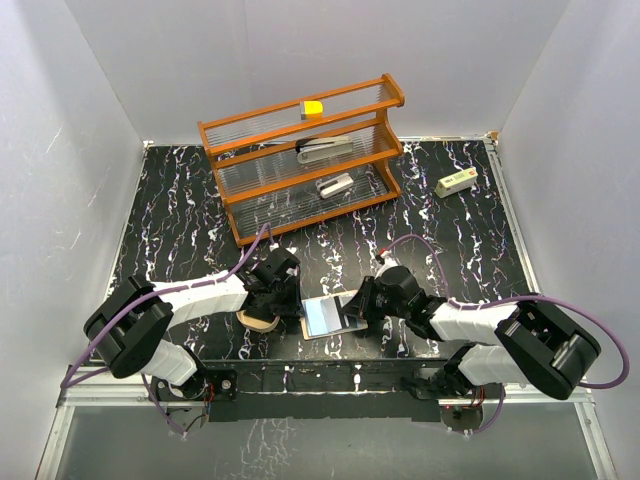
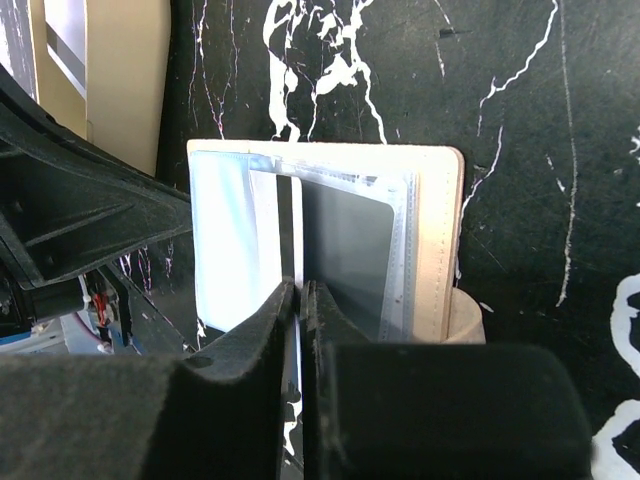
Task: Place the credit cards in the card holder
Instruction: Insert the credit card into the card holder.
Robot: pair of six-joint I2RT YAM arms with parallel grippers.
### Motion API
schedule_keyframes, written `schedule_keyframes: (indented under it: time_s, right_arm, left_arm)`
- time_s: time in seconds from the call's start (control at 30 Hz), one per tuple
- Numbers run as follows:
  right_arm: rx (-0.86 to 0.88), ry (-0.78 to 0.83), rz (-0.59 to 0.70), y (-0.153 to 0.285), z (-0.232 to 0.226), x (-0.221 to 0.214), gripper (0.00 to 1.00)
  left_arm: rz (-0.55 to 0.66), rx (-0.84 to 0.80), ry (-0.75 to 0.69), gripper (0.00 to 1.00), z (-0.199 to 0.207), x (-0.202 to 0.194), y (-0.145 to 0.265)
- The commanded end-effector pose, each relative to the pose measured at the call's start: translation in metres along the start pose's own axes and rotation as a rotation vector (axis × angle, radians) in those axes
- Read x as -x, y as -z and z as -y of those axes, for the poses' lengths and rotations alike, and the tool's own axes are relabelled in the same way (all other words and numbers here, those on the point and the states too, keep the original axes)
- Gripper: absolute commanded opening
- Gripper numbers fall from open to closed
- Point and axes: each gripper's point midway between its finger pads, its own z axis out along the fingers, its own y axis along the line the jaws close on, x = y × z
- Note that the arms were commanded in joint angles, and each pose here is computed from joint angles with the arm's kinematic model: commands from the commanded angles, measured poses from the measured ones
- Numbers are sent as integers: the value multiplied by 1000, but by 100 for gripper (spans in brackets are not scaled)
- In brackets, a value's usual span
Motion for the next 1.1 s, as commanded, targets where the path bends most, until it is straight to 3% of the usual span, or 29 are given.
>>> schedule_keyframes:
  time_s: [0.0, 0.23, 0.33, 0.57, 1.07]
  right_arm:
    - [-5, 9, -6, -2, -3, -2, 10]
    - [-25, 29, -18, -5, -6, -2, 17]
    - [-35, 46, -26, -6, -6, -3, 11]
    - [-8, 67, -29, -11, -24, -3, 10]
    - [-82, 183, -15, -6, -25, 9, 30]
  left_arm:
    - [4, 11, -12, 0, 3, -1, -8]
    - [5, 22, -25, 0, 3, 2, -8]
    - [11, 14, -26, 0, 6, 4, -6]
    - [3, -5, -21, 0, 10, 3, -10]
    - [14, -7, -17, 0, 11, 5, -9]
